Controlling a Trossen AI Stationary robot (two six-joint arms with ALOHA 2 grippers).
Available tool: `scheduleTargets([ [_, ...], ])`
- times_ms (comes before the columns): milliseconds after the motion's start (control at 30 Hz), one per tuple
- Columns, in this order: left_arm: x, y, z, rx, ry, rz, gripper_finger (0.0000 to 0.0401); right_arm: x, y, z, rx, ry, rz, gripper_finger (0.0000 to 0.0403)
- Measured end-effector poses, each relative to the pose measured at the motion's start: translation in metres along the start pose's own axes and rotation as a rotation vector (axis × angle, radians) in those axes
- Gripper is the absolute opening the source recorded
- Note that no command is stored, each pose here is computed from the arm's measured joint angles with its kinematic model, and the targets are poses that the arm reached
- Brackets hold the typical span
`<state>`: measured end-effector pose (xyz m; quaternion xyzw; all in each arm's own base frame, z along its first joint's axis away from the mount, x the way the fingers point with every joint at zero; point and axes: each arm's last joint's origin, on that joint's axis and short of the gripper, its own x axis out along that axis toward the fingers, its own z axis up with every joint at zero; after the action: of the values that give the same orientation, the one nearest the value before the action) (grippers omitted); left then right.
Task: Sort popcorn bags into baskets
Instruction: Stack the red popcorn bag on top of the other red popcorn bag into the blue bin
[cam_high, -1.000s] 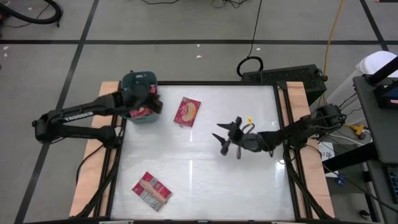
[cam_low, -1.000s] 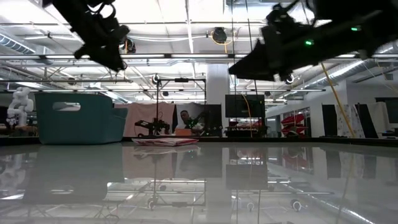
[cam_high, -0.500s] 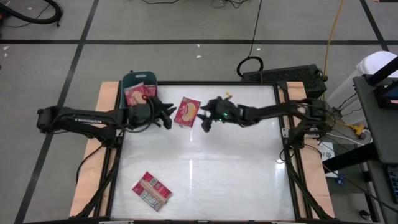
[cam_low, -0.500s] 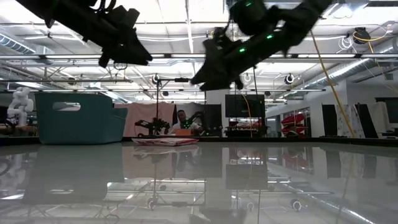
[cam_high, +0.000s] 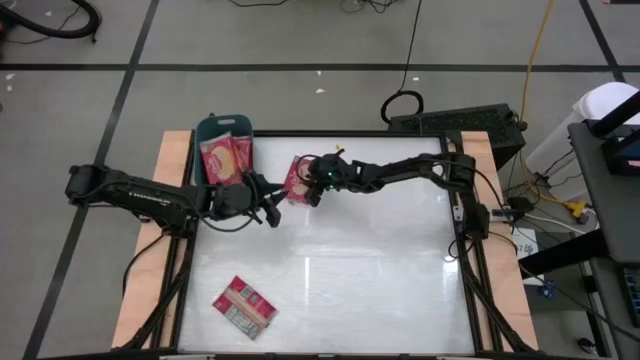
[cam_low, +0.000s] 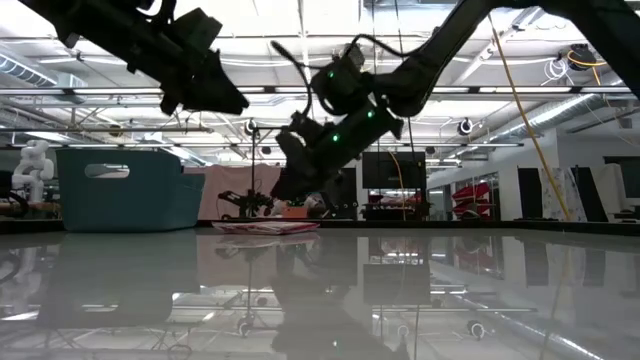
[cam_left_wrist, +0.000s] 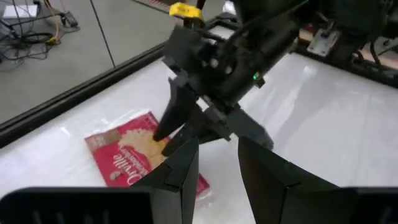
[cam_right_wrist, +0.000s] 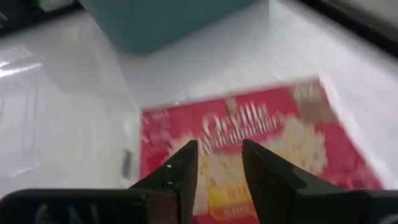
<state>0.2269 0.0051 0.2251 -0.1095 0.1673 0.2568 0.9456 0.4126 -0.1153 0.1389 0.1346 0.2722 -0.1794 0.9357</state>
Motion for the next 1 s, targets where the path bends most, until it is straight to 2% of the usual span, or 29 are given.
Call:
scheduleTargets([
  [167, 0.001, -0.006, -0.003, -0.005, 0.002, -0.019, 0.0115, 0.008, -0.003, -0.017, 0.017, 0.093, -0.025, 0.0094],
  [533, 0.007, -0.019, -0.012, -0.043, 0.021, -0.059, 0.0115, -0.003, 0.007, -0.029, 0.001, 0.269, -0.054, 0.0066],
  [800, 0.008, -0.019, -0.012, -0.051, 0.015, -0.059, 0.0115, -0.036, 0.045, -0.034, -0.033, 0.427, -0.011, 0.0063],
  [1000, 0.008, -0.02, -0.011, -0.065, 0.015, -0.069, 0.0115, -0.069, 0.086, -0.033, -0.049, 0.48, 0.091, 0.0063],
])
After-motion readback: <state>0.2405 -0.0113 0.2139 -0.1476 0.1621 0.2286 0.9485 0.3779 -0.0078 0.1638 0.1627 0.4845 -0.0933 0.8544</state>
